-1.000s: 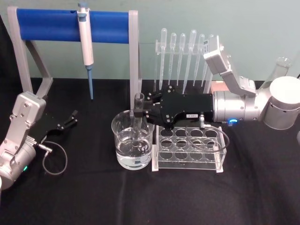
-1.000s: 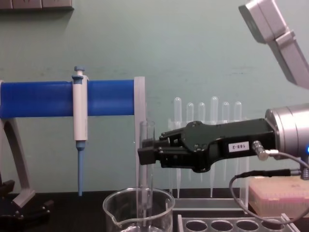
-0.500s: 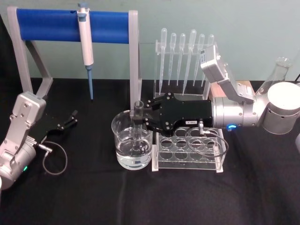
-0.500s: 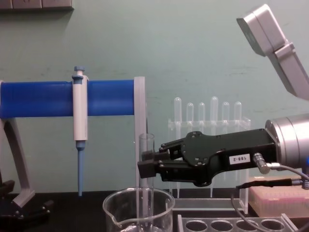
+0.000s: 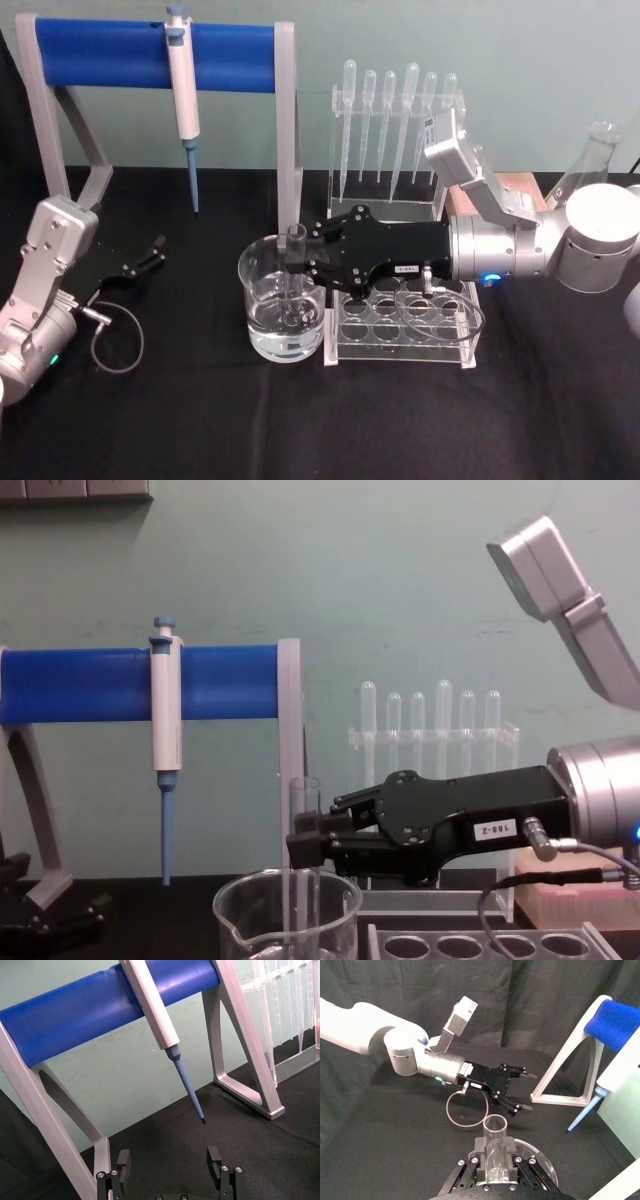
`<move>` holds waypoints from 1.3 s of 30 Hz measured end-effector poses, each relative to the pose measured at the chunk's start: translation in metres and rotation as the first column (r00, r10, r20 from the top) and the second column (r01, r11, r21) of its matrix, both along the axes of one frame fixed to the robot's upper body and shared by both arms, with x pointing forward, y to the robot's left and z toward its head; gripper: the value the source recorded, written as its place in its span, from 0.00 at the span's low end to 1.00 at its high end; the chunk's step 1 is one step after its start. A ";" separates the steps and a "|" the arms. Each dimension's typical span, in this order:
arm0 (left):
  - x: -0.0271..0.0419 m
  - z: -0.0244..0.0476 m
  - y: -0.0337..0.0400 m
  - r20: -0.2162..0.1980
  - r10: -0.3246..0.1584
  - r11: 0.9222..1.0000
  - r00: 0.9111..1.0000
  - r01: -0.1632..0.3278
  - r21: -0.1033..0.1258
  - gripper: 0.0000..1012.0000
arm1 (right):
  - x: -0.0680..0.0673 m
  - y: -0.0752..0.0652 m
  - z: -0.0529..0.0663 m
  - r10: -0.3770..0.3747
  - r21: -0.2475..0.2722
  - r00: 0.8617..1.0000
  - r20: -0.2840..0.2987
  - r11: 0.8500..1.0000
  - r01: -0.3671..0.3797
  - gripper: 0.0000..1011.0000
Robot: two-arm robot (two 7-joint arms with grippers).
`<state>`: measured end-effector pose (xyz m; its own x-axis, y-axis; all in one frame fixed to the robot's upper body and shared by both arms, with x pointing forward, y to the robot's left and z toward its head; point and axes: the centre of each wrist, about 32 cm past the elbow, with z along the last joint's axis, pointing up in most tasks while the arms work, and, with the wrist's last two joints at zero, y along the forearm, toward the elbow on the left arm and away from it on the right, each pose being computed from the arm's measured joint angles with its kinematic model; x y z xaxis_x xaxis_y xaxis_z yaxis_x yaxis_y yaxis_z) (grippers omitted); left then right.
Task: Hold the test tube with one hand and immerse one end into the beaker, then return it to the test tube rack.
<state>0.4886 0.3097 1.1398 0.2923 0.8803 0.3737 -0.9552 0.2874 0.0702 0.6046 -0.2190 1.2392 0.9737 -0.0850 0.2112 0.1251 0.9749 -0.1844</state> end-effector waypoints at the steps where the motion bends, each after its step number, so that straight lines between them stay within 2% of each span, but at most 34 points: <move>1: 0.0000 0.0000 0.0000 0.000 0.000 1.000 1.000 0.000 0.000 0.99 | 0.000 0.000 -0.001 0.000 0.000 1.000 -0.001 1.000 0.000 0.23; 14: 0.0000 0.0000 0.0000 0.000 0.000 1.000 1.000 0.000 0.000 0.99 | 0.002 0.000 -0.008 -0.009 -0.002 1.000 -0.018 1.000 0.009 0.23; 39: 0.0000 0.0000 0.0000 0.000 0.000 1.000 1.000 0.000 0.000 0.99 | 0.002 -0.001 -0.008 -0.010 -0.005 1.000 -0.018 1.000 0.010 0.23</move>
<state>0.4886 0.3097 1.1398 0.2923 0.8803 0.3737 -0.9552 0.2874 0.0703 0.6070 -0.2196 1.2311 0.9765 -0.0938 0.1939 0.1315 0.9727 -0.1913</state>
